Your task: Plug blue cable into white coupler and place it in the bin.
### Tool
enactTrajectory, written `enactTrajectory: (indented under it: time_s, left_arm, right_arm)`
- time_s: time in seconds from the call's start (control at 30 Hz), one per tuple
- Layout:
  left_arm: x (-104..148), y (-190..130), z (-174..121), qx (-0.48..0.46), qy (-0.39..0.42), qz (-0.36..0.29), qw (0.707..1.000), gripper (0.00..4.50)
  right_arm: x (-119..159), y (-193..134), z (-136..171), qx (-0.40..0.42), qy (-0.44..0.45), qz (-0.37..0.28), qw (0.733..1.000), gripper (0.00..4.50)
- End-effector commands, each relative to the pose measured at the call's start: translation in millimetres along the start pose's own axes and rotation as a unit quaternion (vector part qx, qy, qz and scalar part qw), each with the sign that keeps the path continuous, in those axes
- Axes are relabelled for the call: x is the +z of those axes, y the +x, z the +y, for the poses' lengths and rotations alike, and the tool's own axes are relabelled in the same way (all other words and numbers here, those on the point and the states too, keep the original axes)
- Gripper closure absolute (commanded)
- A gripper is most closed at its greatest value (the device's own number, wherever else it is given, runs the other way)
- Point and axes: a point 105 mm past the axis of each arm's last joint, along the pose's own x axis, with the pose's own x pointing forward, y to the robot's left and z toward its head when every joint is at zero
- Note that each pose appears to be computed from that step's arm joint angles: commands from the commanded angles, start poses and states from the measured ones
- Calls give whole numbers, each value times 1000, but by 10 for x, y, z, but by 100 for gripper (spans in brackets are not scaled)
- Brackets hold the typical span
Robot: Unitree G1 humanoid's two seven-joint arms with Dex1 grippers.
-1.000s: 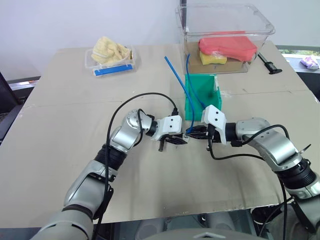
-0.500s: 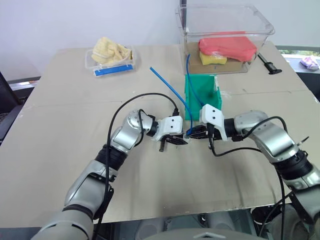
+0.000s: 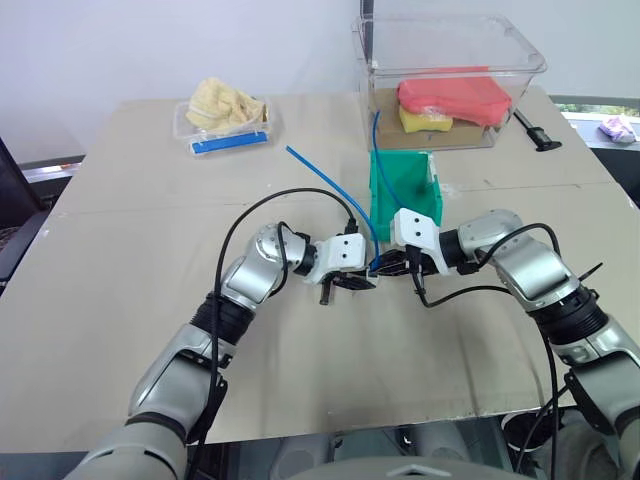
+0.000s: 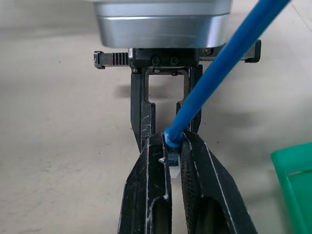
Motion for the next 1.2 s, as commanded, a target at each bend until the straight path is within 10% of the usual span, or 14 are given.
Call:
enactTrajectory:
  time_s: [0.03,0.2,0.4,0.77,1.07,1.1,1.2]
  left_arm:
    - [192,-12,8,1,26,-29,999,411]
    - [211,-66,62,15,-3,-42,999,411]
    - [290,-161,99,22,-58,-69,996,411]
    - [1067,-360,670,75,-305,-184,931,411]
    - [1184,-23,1283,178,-356,-133,908,411]
    - [1186,-6,1317,188,-349,-125,910,309]
    - [1238,-9,1365,191,-348,-122,910,204]
  right_arm:
    - [-133,-43,-70,-39,26,2,999,450]
    - [287,-529,-294,-147,3,-111,983,315]
    - [462,-983,25,-216,-6,-169,962,20]
    - [-120,-1332,602,-482,58,-68,872,20]
    - [-137,-1307,774,-538,93,-76,834,20]
    - [-122,-1315,769,-541,91,-80,832,15]
    - [-32,-1326,758,-544,86,-105,828,15]
